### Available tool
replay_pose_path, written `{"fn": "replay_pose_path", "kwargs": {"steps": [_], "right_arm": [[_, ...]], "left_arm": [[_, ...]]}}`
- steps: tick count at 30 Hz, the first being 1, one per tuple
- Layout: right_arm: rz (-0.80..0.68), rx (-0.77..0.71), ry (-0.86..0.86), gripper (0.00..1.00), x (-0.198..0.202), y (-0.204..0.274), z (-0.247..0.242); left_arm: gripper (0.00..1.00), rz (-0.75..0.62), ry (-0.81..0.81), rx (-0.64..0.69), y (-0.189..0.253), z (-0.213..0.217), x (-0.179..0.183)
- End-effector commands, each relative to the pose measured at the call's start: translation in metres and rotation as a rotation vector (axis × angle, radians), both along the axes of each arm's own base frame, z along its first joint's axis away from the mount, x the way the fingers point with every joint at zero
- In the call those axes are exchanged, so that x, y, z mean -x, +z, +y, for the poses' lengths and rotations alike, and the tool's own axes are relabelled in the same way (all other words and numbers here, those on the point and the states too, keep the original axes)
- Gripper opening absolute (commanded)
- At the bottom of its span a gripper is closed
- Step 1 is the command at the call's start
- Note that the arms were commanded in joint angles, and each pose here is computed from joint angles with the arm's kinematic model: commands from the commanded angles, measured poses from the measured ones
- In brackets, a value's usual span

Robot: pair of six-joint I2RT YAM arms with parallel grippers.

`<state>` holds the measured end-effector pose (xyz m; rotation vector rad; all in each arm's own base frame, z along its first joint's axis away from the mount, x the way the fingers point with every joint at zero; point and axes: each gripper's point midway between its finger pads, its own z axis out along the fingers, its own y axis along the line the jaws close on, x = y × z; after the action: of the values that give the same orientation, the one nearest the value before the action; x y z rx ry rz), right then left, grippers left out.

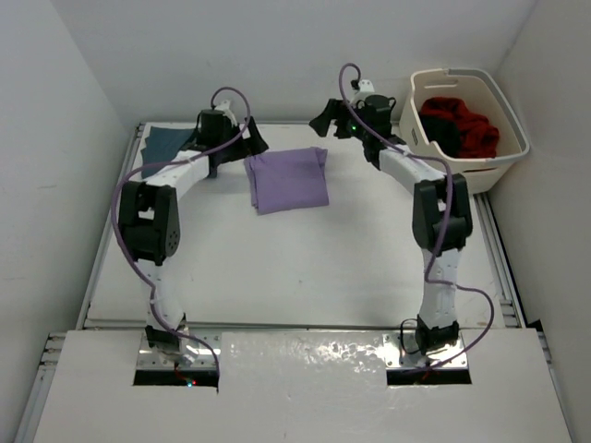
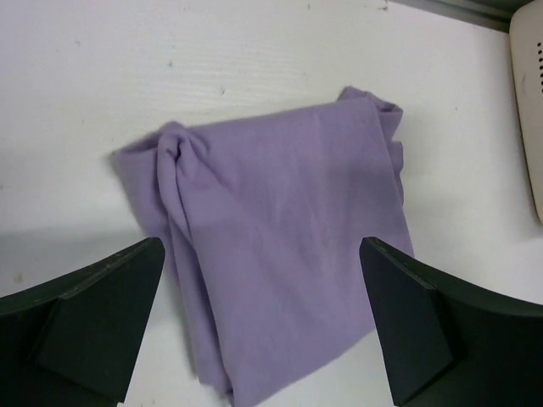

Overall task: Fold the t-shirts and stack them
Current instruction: Smooth out wrinkles on the folded tshirt, then put the neatly folded tshirt into the corner of the board with the left arm

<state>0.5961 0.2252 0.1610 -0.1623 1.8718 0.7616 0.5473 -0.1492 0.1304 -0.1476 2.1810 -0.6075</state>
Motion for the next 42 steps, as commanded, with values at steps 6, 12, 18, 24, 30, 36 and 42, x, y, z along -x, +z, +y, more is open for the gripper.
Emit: {"fn": "replay_pose_path", "kwargs": {"steps": [6,12,18,24,30,36,42], "right_arm": [[-0.080,0.061,-0.032,0.99,0.065,0.023,-0.025],[-0.091,0.051,-0.041,0.99,0.108,0.032,-0.037],[-0.062,0.055,-0.047,0.99,0.133,0.022,-0.044],[-0.038,0.079,-0.063,0.99,0.141,0.012,-0.050],[-0.027,0.122,-0.112,0.99,0.137,0.005,-0.060],[-0.020,0.150,-0.119,0.99,0.137,-0.001,-0.063],[-0.008,0.199,-0.137,0.99,0.139,-0.010,-0.072]], "left_arm": [[1.00,0.115,0.019,-0.043,-0.047,0.010,0.039],[1.00,0.169,0.021,-0.059,-0.073,0.007,0.032],[0.89,0.205,-0.002,-0.051,-0.102,-0.003,0.021],[0.59,0.216,-0.054,-0.075,-0.119,-0.022,0.021],[0.34,0.216,-0.034,-0.170,-0.125,-0.024,0.027],[0.00,0.213,-0.017,-0.225,-0.126,-0.019,0.017],[0.00,0.060,-0.024,-0.429,-0.073,0.007,-0.008]]}}
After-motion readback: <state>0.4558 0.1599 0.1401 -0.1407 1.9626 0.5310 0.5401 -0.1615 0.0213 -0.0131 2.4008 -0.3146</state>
